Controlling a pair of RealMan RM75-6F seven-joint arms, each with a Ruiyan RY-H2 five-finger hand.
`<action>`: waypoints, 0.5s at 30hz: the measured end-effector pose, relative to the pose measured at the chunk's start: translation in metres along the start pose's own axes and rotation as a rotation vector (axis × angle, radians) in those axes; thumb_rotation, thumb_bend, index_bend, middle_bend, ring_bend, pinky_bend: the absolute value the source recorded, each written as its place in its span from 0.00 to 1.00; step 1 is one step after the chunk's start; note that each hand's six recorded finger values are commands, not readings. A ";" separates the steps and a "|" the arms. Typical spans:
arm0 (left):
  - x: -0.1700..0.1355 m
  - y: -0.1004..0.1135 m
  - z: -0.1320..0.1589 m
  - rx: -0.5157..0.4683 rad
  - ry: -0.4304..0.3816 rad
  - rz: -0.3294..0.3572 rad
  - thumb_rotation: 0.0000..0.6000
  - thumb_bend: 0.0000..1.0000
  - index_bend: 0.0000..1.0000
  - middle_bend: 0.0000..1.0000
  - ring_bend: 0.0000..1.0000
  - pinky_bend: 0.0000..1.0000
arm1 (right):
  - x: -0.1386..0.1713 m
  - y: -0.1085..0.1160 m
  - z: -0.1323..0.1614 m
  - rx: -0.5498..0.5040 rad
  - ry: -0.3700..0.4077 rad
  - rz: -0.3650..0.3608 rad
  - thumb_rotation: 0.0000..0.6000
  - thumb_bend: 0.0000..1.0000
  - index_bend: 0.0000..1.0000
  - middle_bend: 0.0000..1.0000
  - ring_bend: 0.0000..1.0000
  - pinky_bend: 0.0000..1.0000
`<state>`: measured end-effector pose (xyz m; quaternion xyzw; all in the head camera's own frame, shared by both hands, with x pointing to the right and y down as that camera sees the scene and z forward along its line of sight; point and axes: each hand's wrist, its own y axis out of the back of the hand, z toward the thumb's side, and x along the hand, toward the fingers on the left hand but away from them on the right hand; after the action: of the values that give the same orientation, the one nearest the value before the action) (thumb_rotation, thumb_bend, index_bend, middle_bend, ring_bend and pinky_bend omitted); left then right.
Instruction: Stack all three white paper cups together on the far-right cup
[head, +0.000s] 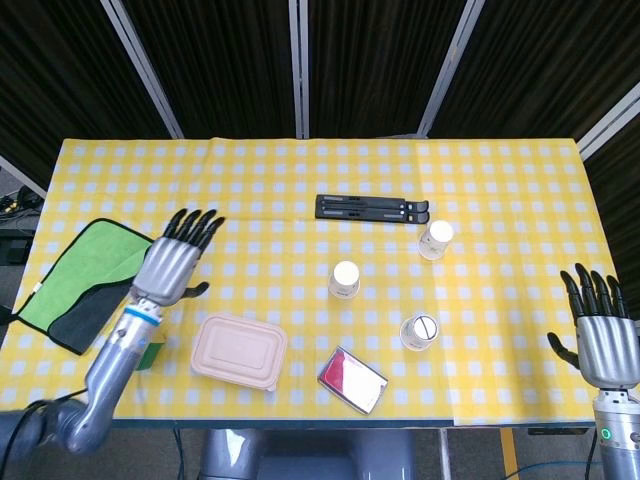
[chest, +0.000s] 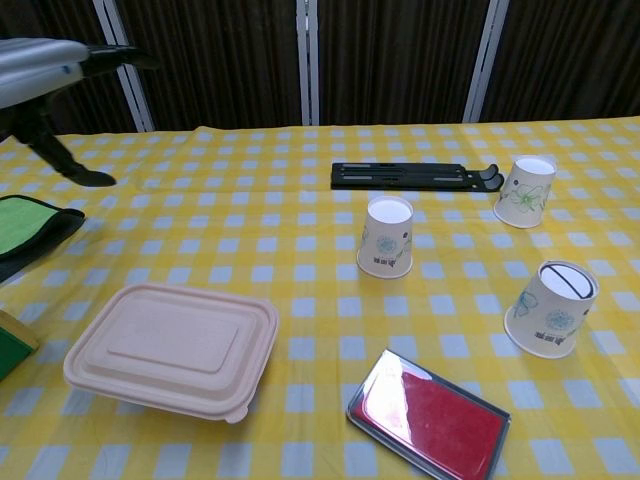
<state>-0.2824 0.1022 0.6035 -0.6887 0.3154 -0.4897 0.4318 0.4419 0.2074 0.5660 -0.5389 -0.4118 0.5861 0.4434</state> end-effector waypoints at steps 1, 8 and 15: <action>-0.011 0.000 -0.010 0.000 0.019 0.011 1.00 0.18 0.00 0.00 0.00 0.00 | -0.001 0.000 0.002 -0.003 0.004 -0.002 1.00 0.11 0.07 0.00 0.00 0.00; -0.089 -0.002 -0.063 -0.040 0.136 0.038 1.00 0.18 0.00 0.00 0.00 0.00 | -0.011 -0.002 0.031 -0.048 0.063 0.004 1.00 0.10 0.11 0.00 0.00 0.00; -0.126 0.003 -0.088 -0.062 0.202 0.071 1.00 0.18 0.00 0.00 0.00 0.00 | -0.030 0.002 0.090 -0.056 0.201 0.013 1.00 0.11 0.20 0.00 0.00 0.03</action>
<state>-0.4060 0.1835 0.5634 -0.6373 0.3966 -0.5311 0.3932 0.3525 0.1772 0.5796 -0.6099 -0.3779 0.5199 0.4635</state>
